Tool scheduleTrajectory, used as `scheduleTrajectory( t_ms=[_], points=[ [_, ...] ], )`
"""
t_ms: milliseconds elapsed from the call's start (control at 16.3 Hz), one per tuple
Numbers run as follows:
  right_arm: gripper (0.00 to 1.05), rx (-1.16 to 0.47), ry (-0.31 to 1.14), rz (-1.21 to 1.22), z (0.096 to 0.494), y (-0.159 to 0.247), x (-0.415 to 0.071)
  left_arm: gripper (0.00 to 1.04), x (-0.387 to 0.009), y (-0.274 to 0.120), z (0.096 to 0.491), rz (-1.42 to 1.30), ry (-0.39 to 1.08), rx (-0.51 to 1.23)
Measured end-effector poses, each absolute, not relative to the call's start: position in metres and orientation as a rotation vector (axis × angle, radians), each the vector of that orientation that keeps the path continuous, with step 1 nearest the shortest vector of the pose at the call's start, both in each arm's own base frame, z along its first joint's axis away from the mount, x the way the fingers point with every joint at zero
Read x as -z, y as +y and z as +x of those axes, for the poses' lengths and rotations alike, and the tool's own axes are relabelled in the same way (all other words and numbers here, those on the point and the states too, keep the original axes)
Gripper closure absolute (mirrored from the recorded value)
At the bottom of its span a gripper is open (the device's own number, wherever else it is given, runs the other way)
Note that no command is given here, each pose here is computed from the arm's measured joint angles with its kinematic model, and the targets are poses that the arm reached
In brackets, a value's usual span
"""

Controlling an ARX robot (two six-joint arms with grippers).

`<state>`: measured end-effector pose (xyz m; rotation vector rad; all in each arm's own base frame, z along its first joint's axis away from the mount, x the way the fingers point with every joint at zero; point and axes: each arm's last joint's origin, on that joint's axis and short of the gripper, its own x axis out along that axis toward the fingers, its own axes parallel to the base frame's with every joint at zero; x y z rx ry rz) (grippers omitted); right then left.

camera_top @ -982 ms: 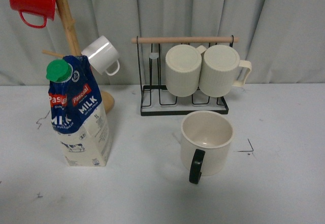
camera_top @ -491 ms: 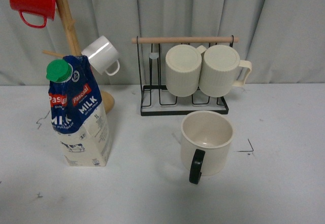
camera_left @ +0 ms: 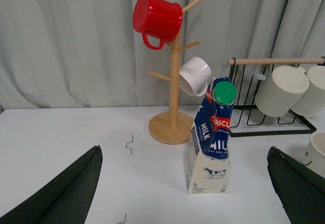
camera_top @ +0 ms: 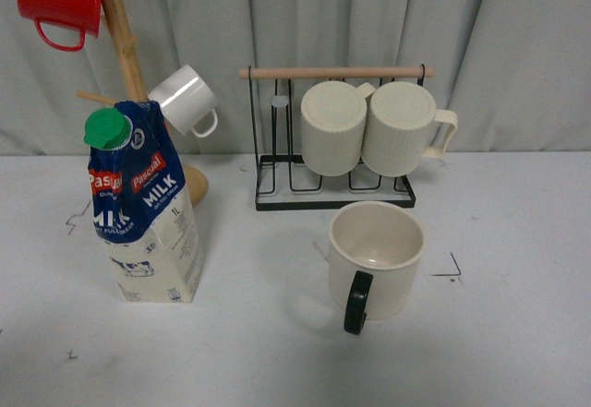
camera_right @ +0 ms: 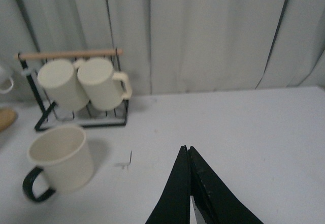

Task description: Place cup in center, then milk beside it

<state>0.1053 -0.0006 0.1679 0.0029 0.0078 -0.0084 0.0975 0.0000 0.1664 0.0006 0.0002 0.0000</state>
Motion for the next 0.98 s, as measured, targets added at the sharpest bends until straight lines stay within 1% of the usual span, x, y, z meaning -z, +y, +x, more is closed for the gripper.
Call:
scheduleTrajectory(
  t_ms=[61, 123, 184, 246, 430, 491, 553, 614, 675, 737, 798, 982],
  points=[
    [1.03, 0.006, 0.020, 0.003, 0.098, -0.001, -0.165, 0.07, -0.166, 0.000, 0.098, 0.001, 0.000, -0.001],
    [1.03, 0.006, -0.023, 0.003, 0.097, 0.000, -0.170, 0.07, -0.166, 0.000, 0.098, 0.001, 0.001, 0.000],
    [1.03, 0.006, 0.005, 0.002, 0.097, -0.001, -0.166, 0.07, -0.166, 0.000, 0.098, 0.001, -0.001, -0.001],
    [0.99, 0.006, -0.005, 0.002, 0.097, 0.000, -0.167, 0.07, -0.166, 0.000, 0.098, 0.001, 0.001, 0.000],
    [0.61, 0.006, -0.004, 0.002, 0.097, -0.001, -0.167, 0.07, -0.166, 0.000, 0.098, 0.001, 0.001, 0.000],
    [0.49, 0.006, -0.004, 0.002, 0.097, -0.001, -0.167, 0.07, -0.164, -0.001, 0.097, -0.022, 0.125, -0.039],
    [0.38, 0.006, -0.004, 0.001, 0.097, -0.001, -0.167, 0.07, -0.166, -0.004, 0.102, -0.032, 0.295, -0.076],
    [0.25, 0.004, -0.005, 0.002, 0.097, 0.000, -0.167, 0.07, -0.169, -0.007, 0.112, -0.043, 0.337, -0.071],
    [0.12, 0.005, -0.003, 0.002, 0.097, 0.000, -0.167, 0.07, -0.173, -0.011, 0.122, -0.035, 0.346, -0.063],
    [0.04, 0.005, -0.004, 0.002, 0.097, 0.000, -0.167, 0.07, -0.178, -0.017, 0.136, -0.022, 0.344, -0.038],
    [0.07, 0.005, -0.004, 0.002, 0.097, 0.000, -0.167, 0.07, -0.181, -0.025, 0.152, -0.006, 0.349, -0.003],
    [0.06, 0.005, -0.004, 0.002, 0.097, 0.000, -0.167, 0.07, -0.171, -0.047, 0.200, 0.043, 0.386, 0.061]
  ],
)
